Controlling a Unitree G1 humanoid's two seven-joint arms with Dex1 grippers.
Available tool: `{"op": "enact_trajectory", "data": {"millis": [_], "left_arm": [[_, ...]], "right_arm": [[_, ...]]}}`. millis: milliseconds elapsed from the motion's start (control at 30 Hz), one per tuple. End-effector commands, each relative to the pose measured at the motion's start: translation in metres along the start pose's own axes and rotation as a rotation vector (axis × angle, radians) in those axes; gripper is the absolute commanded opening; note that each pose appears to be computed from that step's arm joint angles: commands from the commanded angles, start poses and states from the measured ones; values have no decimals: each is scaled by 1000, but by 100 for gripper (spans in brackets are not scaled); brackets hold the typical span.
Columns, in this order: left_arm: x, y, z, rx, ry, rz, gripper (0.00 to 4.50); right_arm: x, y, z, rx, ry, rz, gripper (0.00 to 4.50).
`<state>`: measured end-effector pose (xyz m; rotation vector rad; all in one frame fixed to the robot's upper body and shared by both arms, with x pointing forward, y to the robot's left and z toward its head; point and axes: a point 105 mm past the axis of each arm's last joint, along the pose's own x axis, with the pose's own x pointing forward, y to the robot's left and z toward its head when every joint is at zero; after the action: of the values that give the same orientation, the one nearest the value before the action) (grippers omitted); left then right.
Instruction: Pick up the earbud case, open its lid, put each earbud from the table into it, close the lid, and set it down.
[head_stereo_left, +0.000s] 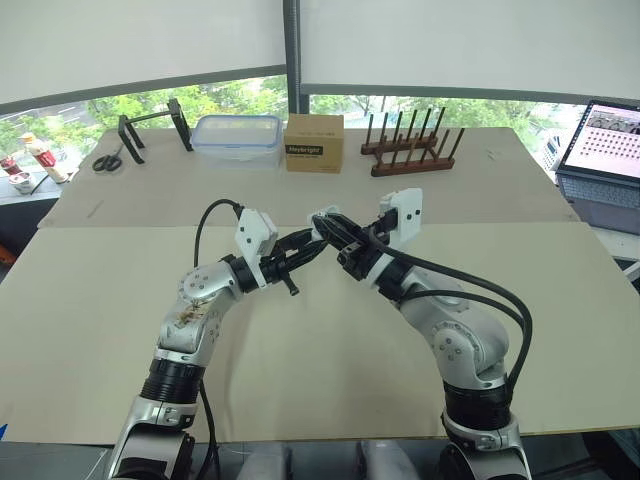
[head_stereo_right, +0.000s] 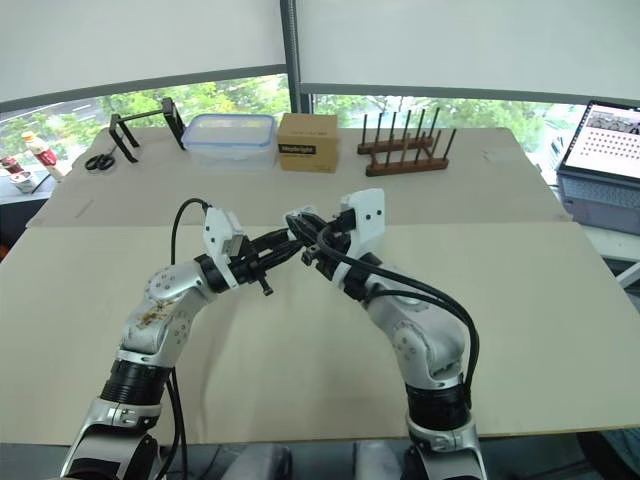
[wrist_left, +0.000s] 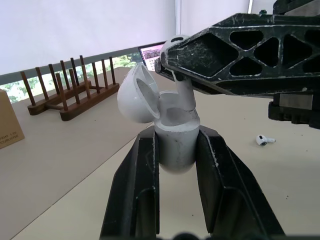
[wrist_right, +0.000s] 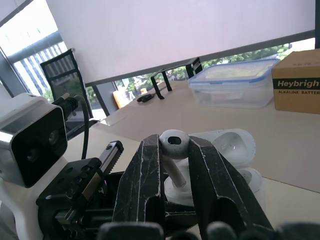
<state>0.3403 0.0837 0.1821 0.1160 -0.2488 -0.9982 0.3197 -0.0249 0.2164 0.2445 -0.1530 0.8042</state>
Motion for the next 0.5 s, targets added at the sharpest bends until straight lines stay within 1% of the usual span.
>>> {"op": "enact_trajectory", "data": {"millis": [33,300,500], "left_arm": [[3,0,14,35,-52,-2,52],[3,0,19,35,-59,2,52],[3,1,20,44,-58,9,52]], "right_arm": [[0,0,3,-48,-37,-23,33],[1,-3,-4,-75,-36,-47,33],[6,10,-11,-80,-25,-21,33]]}}
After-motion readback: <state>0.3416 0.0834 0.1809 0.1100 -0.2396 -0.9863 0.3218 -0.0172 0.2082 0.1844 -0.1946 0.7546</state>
